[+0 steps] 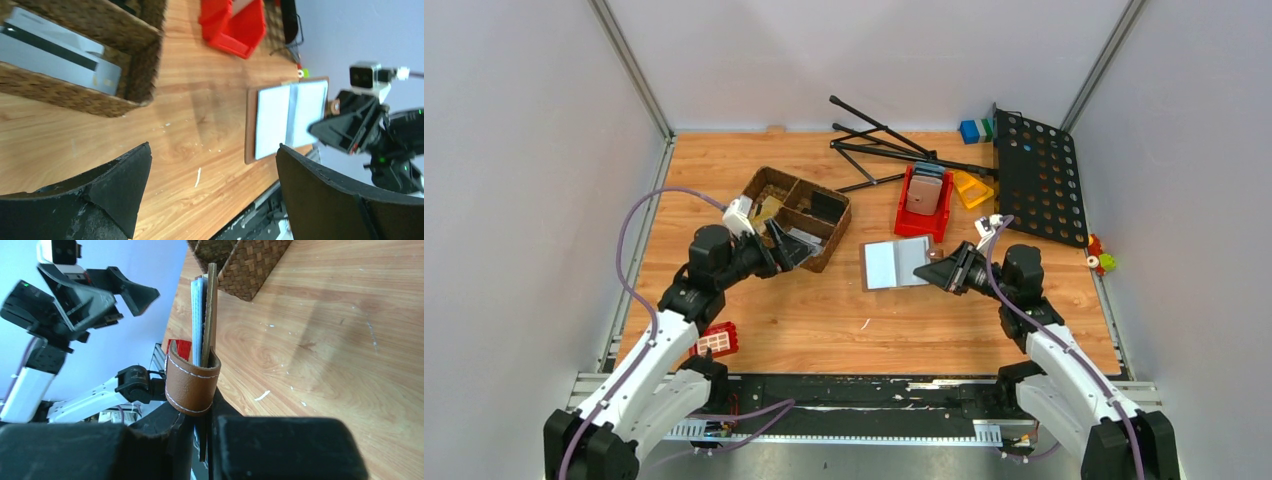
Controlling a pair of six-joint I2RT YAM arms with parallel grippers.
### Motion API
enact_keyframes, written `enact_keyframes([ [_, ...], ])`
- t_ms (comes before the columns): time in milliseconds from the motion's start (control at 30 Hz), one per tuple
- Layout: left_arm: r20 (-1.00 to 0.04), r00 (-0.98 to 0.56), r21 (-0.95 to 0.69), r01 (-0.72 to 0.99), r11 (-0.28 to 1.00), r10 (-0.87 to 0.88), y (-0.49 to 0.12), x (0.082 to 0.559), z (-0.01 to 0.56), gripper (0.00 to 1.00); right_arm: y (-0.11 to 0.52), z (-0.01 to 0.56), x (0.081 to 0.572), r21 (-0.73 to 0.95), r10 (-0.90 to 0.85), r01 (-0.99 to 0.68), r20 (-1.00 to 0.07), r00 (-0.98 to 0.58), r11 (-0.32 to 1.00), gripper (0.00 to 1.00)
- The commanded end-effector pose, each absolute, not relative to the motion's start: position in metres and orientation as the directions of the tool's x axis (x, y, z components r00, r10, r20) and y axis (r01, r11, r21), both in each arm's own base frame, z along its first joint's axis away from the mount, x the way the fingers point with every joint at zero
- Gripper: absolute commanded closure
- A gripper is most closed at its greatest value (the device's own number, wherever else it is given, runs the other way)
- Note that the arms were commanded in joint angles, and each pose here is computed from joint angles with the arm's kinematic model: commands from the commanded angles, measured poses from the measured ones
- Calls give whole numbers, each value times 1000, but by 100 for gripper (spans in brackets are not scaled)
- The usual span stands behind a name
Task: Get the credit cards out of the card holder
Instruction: Place the credit card in the storage box.
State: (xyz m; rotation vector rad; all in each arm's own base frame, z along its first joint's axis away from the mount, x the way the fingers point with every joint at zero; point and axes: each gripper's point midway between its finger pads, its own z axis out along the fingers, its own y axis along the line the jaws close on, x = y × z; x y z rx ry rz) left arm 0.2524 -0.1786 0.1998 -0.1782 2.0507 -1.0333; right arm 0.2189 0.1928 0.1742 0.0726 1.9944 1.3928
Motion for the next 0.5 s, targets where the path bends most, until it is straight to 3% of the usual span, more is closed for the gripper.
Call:
enact_keyframes([
  [0, -655, -659, -729, 421, 539, -370, -211, 227, 213, 0, 200, 203, 220, 853, 433, -406, -518, -737, 328, 98],
  [233, -675, -663, -731, 544, 411, -322, -258, 201, 215, 0, 201, 202, 215, 861, 430, -403, -505, -749, 309, 98],
  [367, -726, -613, -681, 581, 445, -311, -260, 201, 214, 0, 201, 203, 214, 861, 435, -407, -507, -744, 306, 98],
  [467, -698, -627, -705, 516, 486, -347, -256, 211, 200, 0, 200, 201, 214, 859, 436, -405, -509, -742, 313, 100],
])
